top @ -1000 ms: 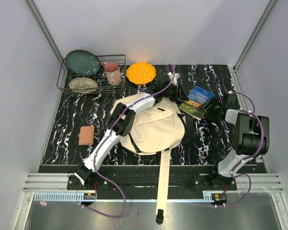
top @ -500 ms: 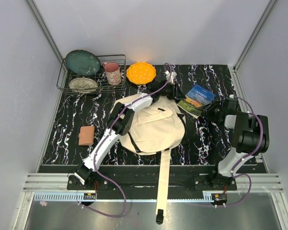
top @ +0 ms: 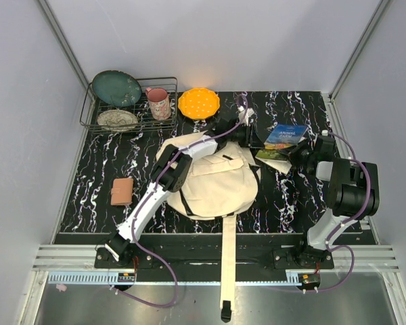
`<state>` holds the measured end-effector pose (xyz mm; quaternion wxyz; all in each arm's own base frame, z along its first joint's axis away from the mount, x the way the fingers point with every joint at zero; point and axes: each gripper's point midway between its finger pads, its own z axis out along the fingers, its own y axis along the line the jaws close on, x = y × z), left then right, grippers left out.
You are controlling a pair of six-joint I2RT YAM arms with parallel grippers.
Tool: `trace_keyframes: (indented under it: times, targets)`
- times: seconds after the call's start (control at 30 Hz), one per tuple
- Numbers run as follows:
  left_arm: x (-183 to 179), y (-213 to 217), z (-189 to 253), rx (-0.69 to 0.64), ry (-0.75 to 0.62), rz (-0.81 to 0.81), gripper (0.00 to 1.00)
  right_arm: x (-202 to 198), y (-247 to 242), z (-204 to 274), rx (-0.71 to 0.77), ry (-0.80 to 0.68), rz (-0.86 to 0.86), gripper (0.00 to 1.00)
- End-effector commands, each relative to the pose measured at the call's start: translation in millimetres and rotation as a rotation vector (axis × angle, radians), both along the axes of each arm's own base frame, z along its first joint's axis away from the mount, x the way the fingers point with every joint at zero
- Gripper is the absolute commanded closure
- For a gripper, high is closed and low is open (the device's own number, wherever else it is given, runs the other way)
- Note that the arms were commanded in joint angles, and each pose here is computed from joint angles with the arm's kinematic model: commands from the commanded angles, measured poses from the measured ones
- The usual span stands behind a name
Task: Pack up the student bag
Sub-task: Pick up the book from the center of the board.
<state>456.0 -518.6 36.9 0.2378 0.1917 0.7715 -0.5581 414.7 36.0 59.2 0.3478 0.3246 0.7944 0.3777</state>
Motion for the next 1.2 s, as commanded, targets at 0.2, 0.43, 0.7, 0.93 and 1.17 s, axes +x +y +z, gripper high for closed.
trace_keyframes:
  times: [0.2,0.43,0.7,0.93,1.17]
  targets:
    - [-50,-9,100,-0.099,-0.082,-0.097,0.34,-12,-2,44,-0.119,-0.036,0.010,1.00]
    - [-51,29,218,-0.173,-0.298,0.043,0.01,-31,-2,126,-0.173,-0.188,0.029,1.00]
    - [-69,88,271,-0.204,-0.395,0.170,0.01,-77,49,213,-0.075,-0.436,0.331,1.00]
    - [-82,111,289,-0.287,-0.384,0.220,0.01,-122,88,267,-0.025,-0.620,0.554,1.00]
    - [-89,123,297,-0.321,-0.388,0.261,0.01,-161,118,293,-0.002,-0.745,0.719,1.00]
